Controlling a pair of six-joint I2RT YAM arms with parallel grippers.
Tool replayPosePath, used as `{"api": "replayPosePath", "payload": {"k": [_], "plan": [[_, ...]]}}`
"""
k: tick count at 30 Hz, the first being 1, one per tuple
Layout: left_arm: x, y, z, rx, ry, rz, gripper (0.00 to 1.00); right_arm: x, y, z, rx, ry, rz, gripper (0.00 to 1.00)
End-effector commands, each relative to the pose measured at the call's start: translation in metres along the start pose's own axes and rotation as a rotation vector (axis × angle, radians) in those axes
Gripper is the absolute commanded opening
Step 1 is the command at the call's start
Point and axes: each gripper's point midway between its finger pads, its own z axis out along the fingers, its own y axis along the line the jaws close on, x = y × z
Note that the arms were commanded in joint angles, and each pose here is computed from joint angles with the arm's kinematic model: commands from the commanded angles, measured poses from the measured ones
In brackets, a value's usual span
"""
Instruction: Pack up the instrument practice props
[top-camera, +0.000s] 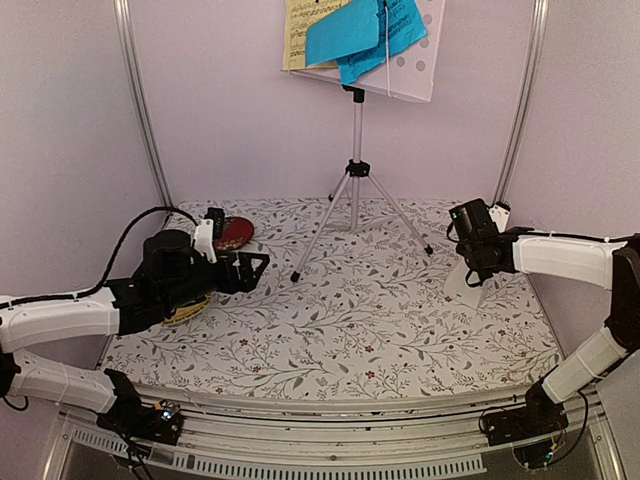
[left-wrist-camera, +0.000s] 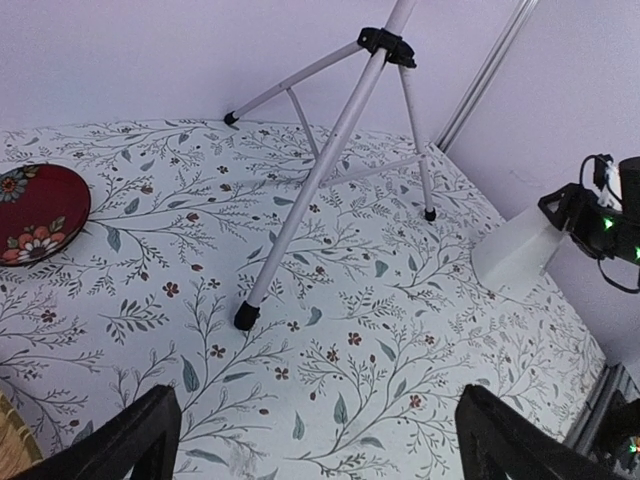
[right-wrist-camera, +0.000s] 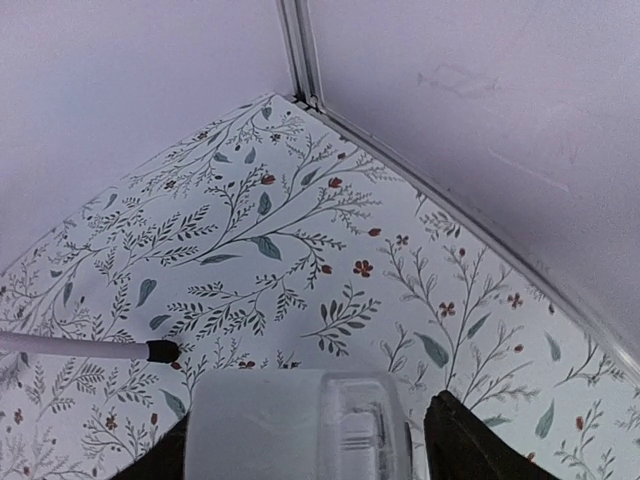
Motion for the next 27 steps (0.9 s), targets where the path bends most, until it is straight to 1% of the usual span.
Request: {"api": "replayPosePath", "payload": {"k": [1, 3, 4, 7, 9, 10, 12, 14, 16, 17, 20, 22, 25, 27], "plan": [[-0.017, -0.009, 0.01, 0.045, -0.017, 0.009, 0.98, 0.001, 0.004, -0.007, -0.07, 0.051, -0.01, 0.82], [-0.022, -0.013, 0.019, 0.092, -0.005, 0.017, 0.98, -0.014, 0.011, -0.02, -0.152, 0.031, -0.006, 0.95], [-0.026, -0.016, 0.025, 0.123, 0.002, 0.019, 0.98, -0.022, 0.011, -0.027, -0.179, 0.018, -0.004, 1.0], [-0.044, -0.028, 0.05, 0.195, 0.018, 0.056, 0.98, -0.049, 0.011, -0.051, -0.253, -0.018, -0.02, 0.99], [-0.055, -0.04, 0.074, 0.256, 0.034, 0.105, 0.98, -0.067, 0.013, -0.069, -0.319, -0.037, -0.045, 0.99], [-0.06, -0.046, 0.088, 0.294, 0.046, 0.12, 0.97, -0.074, 0.016, -0.077, -0.358, -0.043, -0.061, 0.99], [-0.066, -0.061, 0.114, 0.427, 0.082, 0.143, 0.96, -0.083, 0.023, -0.093, -0.442, -0.052, -0.109, 0.99], [-0.071, -0.062, 0.152, 0.487, 0.116, 0.125, 0.93, -0.083, 0.032, -0.106, -0.558, -0.039, -0.154, 0.99], [-0.075, -0.059, 0.18, 0.511, 0.137, 0.111, 0.91, -0.084, 0.035, -0.113, -0.637, -0.018, -0.177, 0.99], [-0.071, -0.051, 0.197, 0.496, 0.152, 0.106, 0.9, -0.083, 0.035, -0.116, -0.673, -0.001, -0.182, 0.99], [-0.075, -0.035, 0.233, 0.459, 0.16, 0.131, 0.89, -0.085, 0.034, -0.124, -0.75, 0.02, -0.189, 0.99], [-0.07, -0.028, 0.255, 0.451, 0.196, 0.148, 0.88, -0.087, 0.036, -0.132, -0.805, 0.024, -0.189, 0.99], [-0.062, -0.033, 0.274, 0.519, 0.242, 0.174, 0.87, -0.09, 0.039, -0.144, -0.864, 0.02, -0.184, 0.99], [-0.056, -0.038, 0.277, 0.593, 0.262, 0.171, 0.82, -0.09, 0.038, -0.148, -0.88, 0.022, -0.176, 0.99]]}}
